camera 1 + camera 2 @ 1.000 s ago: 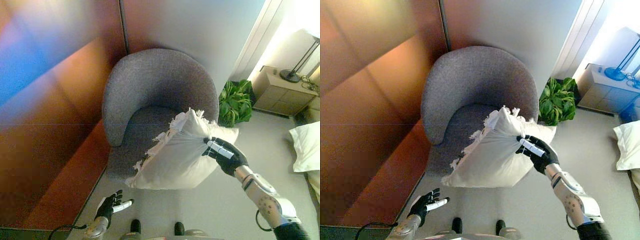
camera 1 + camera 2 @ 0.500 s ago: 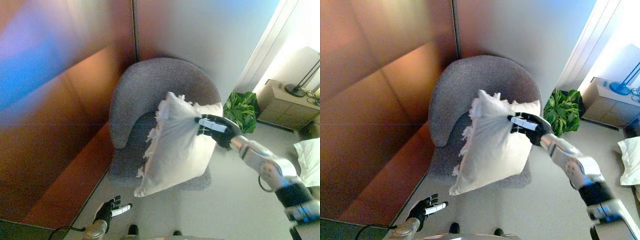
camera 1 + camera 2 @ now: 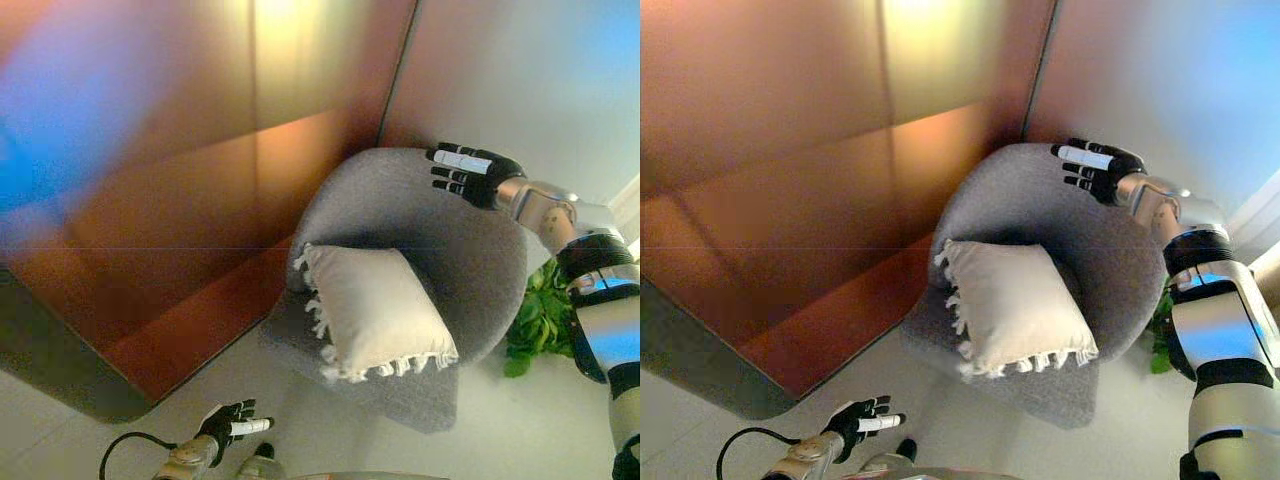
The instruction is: Pick up the pillow and put it on the sofa.
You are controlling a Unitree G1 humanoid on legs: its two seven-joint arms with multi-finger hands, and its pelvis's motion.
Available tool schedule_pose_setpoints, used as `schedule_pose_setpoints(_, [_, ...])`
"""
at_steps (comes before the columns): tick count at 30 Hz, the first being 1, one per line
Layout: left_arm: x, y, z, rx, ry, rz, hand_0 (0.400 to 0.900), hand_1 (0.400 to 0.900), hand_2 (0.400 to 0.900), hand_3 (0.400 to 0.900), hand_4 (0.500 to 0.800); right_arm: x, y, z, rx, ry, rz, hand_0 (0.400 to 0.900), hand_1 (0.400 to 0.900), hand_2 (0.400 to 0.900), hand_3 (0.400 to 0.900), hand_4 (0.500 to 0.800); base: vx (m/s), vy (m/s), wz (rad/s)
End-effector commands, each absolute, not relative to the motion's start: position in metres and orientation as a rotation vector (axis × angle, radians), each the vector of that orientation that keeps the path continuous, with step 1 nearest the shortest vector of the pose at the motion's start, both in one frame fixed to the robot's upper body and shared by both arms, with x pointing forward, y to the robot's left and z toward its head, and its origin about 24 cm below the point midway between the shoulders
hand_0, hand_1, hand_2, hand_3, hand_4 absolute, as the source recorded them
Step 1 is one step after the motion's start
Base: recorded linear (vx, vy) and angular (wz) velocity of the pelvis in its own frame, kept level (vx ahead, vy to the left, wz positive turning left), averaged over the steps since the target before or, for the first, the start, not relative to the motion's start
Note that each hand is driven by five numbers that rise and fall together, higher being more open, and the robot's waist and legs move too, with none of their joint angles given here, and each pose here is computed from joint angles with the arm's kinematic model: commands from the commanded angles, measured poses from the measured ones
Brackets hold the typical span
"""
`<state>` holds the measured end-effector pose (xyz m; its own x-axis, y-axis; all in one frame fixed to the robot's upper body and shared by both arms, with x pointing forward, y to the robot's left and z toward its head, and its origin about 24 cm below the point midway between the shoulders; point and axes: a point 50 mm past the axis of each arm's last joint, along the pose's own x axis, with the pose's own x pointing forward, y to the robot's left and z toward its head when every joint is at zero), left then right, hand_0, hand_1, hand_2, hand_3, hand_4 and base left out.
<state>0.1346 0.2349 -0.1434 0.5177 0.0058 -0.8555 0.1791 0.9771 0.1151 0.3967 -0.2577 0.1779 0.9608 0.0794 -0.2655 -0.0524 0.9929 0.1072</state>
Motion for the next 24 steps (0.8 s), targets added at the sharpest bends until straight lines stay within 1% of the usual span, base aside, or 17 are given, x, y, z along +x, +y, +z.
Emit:
schedule_pose_setpoints(1, [0.163, 0.236, -0.131, 0.273, 0.927, -0.174, 0.9, 0.9, 0.9, 0.9, 0.8, 0.402, -0.264, 0.244, 0.083, 0.035, 0.021, 0.9, 0.9, 0.9, 0.9, 0.8, -0.018, 0.046, -0.1])
schedule_pose_setpoints(6, [0.167, 0.235, -0.129, 0.257, 0.913, -0.166, 0.9, 0.9, 0.9, 0.9, 0.8, 0.4, -0.265, 0.237, 0.115, 0.001, 0.014, 0.9, 0.9, 0.9, 0.9, 0.8, -0.051, 0.037, -0.15])
schedule_pose_setpoints(11, [0.169, 0.232, -0.129, 0.214, 0.889, -0.135, 0.9, 0.9, 0.9, 0.9, 0.8, 0.39, -0.253, 0.215, 0.16, -0.07, 0.0, 0.9, 0.9, 0.9, 0.9, 0.8, -0.075, 0.044, -0.27])
schedule_pose_setpoints(14, [0.169, 0.228, -0.129, 0.191, 0.879, -0.102, 0.9, 0.9, 0.9, 0.9, 0.8, 0.374, -0.236, 0.181, 0.234, -0.093, 0.021, 0.9, 0.9, 0.9, 0.9, 0.8, -0.072, 0.03, -0.27])
schedule_pose_setpoints(17, [0.168, 0.227, -0.13, 0.171, 0.872, -0.064, 0.9, 0.9, 0.9, 0.9, 0.8, 0.352, -0.223, 0.146, 0.26, -0.102, 0.0, 0.9, 0.9, 0.9, 0.9, 0.8, -0.08, 0.029, -0.32])
schedule_pose_setpoints(20, [0.167, 0.225, -0.131, 0.147, 0.865, -0.035, 0.9, 0.9, 0.9, 0.9, 0.8, 0.329, -0.229, 0.108, 0.251, -0.061, -0.062, 0.9, 0.9, 0.9, 0.9, 0.8, -0.082, 0.039, -0.29])
schedule_pose_setpoints(23, [0.164, 0.223, -0.132, 0.127, 0.858, -0.017, 0.9, 0.9, 0.9, 0.9, 0.8, 0.304, -0.241, 0.061, 0.24, 0.06, -0.151, 0.9, 0.9, 0.9, 0.9, 0.8, -0.058, 0.033, -0.22])
schedule_pose_setpoints(24, [0.162, 0.222, -0.132, 0.122, 0.855, -0.013, 0.9, 0.9, 0.9, 0.9, 0.8, 0.292, -0.246, 0.037, 0.25, 0.152, -0.201, 0.9, 0.9, 0.9, 0.9, 0.8, -0.043, 0.019, -0.2])
